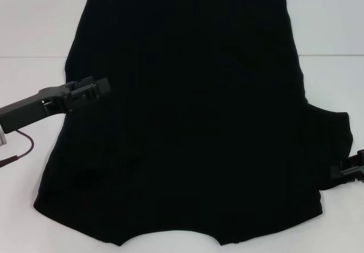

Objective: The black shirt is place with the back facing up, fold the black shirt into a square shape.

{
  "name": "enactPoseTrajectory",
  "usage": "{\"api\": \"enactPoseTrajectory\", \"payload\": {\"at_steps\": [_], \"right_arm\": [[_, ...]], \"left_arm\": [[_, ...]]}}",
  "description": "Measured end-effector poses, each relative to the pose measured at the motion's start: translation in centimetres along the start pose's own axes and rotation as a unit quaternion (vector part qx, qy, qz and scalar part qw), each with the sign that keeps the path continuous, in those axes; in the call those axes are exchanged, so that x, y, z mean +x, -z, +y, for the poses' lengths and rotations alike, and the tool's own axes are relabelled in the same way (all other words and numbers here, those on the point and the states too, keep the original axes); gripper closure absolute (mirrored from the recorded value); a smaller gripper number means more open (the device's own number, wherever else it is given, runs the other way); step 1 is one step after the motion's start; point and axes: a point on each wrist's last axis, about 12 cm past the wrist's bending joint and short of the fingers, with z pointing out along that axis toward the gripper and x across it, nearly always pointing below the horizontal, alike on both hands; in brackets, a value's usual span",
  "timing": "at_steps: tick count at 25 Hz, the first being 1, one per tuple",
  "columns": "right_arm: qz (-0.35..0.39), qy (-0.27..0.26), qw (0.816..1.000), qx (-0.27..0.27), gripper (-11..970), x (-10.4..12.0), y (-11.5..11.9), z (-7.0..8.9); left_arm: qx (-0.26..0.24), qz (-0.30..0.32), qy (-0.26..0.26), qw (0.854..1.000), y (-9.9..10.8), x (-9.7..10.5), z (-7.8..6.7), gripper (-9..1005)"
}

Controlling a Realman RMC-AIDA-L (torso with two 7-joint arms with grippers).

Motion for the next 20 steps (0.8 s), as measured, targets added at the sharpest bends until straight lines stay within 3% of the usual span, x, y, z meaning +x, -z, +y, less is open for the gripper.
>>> {"api": "enactPoseTrajectory", "payload": {"at_steps": [8,17,20], "right_arm": [[-0.002,0.011,1.0,0.001,564,0.1,-1.3,0.7],[0.004,0.018,1.0,0.002,869,0.0,-0.9,0.8],[-0.006,0.021,1.0,0.008,913,-0.4,0.2,0.4]], "left_arm": [[-0.005,-0.007,0.005,1.0,0.2,0.2,0.1,420],[-0.005,-0.018,0.01,1.0,0.5,0.2,0.1,419],[-0.004,-0.022,0.011,1.0,0.6,0.1,0.1,420]]}}
